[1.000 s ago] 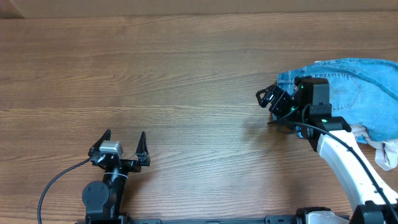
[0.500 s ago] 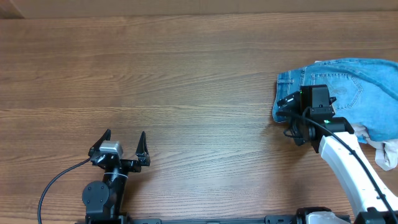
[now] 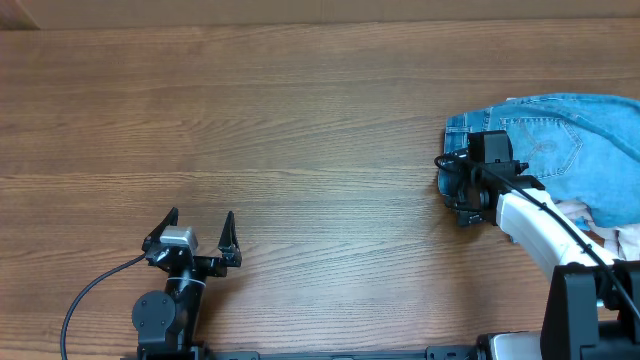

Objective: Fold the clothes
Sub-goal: 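Reach the right gripper to the jeans waistband and grasp it, then lift the jeans with the right gripper and drag them leftward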

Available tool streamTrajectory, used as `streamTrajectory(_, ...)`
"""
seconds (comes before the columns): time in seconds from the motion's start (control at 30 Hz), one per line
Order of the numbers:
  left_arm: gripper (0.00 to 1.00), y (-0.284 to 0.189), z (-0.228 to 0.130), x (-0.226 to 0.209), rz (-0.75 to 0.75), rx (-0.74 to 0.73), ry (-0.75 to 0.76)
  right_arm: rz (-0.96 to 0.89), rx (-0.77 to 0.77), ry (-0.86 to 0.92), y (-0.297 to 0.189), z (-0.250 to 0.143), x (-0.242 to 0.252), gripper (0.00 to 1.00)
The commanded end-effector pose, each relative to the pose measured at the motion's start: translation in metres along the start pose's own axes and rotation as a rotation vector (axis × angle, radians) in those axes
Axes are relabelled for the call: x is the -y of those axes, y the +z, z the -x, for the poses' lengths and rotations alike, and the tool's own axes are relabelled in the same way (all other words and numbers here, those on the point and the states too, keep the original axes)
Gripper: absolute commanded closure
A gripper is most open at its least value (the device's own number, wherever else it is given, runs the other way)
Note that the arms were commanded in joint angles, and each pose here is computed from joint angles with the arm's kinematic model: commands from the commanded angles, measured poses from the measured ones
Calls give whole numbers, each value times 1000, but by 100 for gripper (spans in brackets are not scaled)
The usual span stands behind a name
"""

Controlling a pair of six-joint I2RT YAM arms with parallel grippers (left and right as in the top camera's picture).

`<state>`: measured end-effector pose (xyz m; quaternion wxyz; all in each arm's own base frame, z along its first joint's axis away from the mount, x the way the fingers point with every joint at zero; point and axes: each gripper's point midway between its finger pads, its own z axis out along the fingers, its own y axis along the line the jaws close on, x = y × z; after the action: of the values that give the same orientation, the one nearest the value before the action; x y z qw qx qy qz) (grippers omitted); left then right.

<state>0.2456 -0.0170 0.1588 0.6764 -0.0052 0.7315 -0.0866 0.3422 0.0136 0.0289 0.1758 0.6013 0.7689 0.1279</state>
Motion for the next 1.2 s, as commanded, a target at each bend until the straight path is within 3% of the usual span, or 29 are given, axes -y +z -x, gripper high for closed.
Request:
streamTrajectory(0.0, 0, 0, -1, -3, 15, 0, 18, 6, 21, 2, 5, 3, -5, 6)
streamTrajectory(0.1, 0, 0, -1, -3, 15, 0, 18, -8, 56, -3, 10, 7, -3, 29)
streamTrajectory(0.27, 0, 0, -1, -3, 15, 0, 18, 35, 116, -100, 10, 5, -17, 37)
streamTrajectory(0.37, 0, 0, -1, -3, 15, 0, 18, 41, 122, -139, 10, 5, -20, 54)
streamTrajectory(0.43, 0, 0, -1, -3, 15, 0, 18, 43, 123, -158, 10, 5, -21, 60)
streamTrajectory(0.47, 0, 0, -1, -3, 15, 0, 18, 46, 129, -184, 9, 6, -22, 67)
streamTrajectory(0.53, 0, 0, -1, -3, 15, 0, 18, 69, 138, -258, 6, 7, -29, 96)
streamTrajectory(0.63, 0, 0, -1, -3, 15, 0, 18, 133, 161, -325, -14, 10, -46, 96)
streamTrajectory(0.83, 0, 0, -1, -3, 15, 0, 18, 422, 167, -491, -112, -5, -113, 96)
streamTrajectory(1.17, 0, 0, -1, -3, 15, 0, 18, 822, -12, -615, -212, -114, -185, 96)
